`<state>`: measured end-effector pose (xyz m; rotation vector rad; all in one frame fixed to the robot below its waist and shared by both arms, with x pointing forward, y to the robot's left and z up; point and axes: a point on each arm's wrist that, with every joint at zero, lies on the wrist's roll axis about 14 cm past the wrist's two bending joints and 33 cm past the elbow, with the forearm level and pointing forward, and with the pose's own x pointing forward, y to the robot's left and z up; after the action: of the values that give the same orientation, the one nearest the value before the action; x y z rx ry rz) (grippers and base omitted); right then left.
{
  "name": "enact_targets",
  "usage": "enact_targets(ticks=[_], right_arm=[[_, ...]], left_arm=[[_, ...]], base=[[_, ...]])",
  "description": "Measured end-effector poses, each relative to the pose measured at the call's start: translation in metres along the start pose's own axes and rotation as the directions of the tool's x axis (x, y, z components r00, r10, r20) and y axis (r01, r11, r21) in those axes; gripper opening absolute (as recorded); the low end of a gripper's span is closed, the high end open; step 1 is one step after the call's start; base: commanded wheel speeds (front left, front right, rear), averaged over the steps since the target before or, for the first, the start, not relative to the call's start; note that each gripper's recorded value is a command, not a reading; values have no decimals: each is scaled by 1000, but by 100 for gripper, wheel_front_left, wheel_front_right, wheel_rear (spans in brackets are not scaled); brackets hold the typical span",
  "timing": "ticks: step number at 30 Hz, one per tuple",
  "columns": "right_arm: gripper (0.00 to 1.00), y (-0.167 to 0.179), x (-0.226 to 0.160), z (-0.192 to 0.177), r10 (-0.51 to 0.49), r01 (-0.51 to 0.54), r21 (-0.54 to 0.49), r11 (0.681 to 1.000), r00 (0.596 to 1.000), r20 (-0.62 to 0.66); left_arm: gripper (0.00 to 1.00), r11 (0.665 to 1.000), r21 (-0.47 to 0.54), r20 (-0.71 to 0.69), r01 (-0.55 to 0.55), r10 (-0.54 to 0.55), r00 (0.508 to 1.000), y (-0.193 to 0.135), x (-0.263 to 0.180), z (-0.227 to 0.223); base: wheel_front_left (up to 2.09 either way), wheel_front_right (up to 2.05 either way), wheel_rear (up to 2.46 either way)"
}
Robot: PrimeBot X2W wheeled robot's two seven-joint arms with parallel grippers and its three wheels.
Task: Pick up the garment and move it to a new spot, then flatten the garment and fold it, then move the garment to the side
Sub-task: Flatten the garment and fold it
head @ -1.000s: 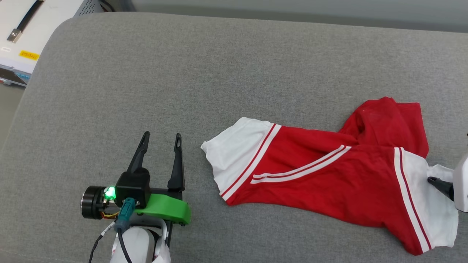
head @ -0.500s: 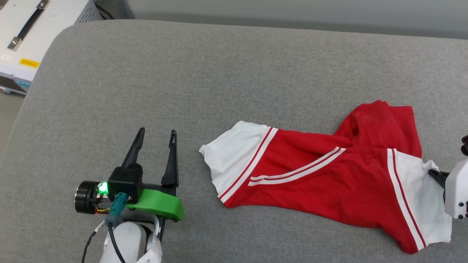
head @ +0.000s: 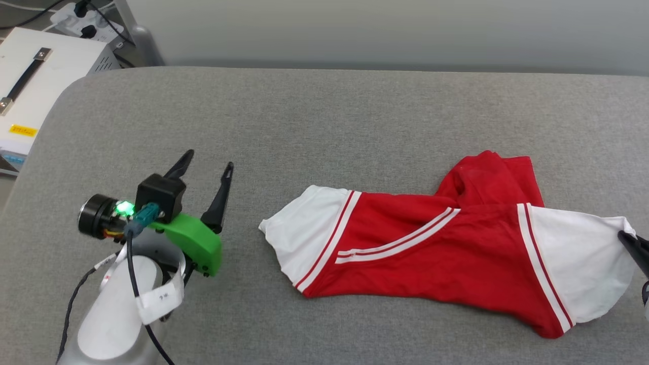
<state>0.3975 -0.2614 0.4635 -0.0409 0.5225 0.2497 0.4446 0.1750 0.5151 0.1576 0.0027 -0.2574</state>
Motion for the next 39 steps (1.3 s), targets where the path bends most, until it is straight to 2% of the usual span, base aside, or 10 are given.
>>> enact_targets(ticks=[4,7,10,14,26,34,35,36,37,39], right_arm=[[0,10,-14,-2,-4,4,4,1000,1000,18],[0,19,-20,-4,1,-2,22,1000,1000,26],[0,24,-21,-8,-3,3,29,1000,1000,18],[0,28,-20,-9,-2,2,39,999,1000,12],[0,32,-8,-28,9,-6,57,998,999,-52],[0,32,-4,-36,8,-3,66,998,997,-71],[0,32,-3,-38,7,-2,67,998,997,-73],[0,32,-3,-39,8,-3,67,998,997,-76],[0,33,-3,-39,10,-5,66,998,997,-76],[0,34,-3,-37,15,-11,63,998,998,-65]], left_arm=[[100,990,-19,-133,142,-143,981,-22,18,-1],[100,974,-32,-277,225,-224,934,-33,20,-14],[100,954,-77,-398,290,-296,868,-48,19,-27],[100,924,-130,-573,359,-366,734,-66,10,-55],[100,886,-156,-814,438,-366,452,-81,-7,-130],[100,873,-159,-848,461,-360,389,-82,-6,-146],[87,872,-167,-846,461,-367,388,-84,-6,-145],[20,868,-163,-842,468,-370,392,-84,-6,-144],[0,866,-163,-837,472,-375,399,-85,-6,-143],[0,863,-168,-824,477,-389,413,-88,-7,-140]], base=[[0,0,0],[0,0,0],[0,0,0],[0,0,0],[0,0,0],[0,0,0],[0,0,0],[0,0,0],[0,0,0],[0,0,0]])
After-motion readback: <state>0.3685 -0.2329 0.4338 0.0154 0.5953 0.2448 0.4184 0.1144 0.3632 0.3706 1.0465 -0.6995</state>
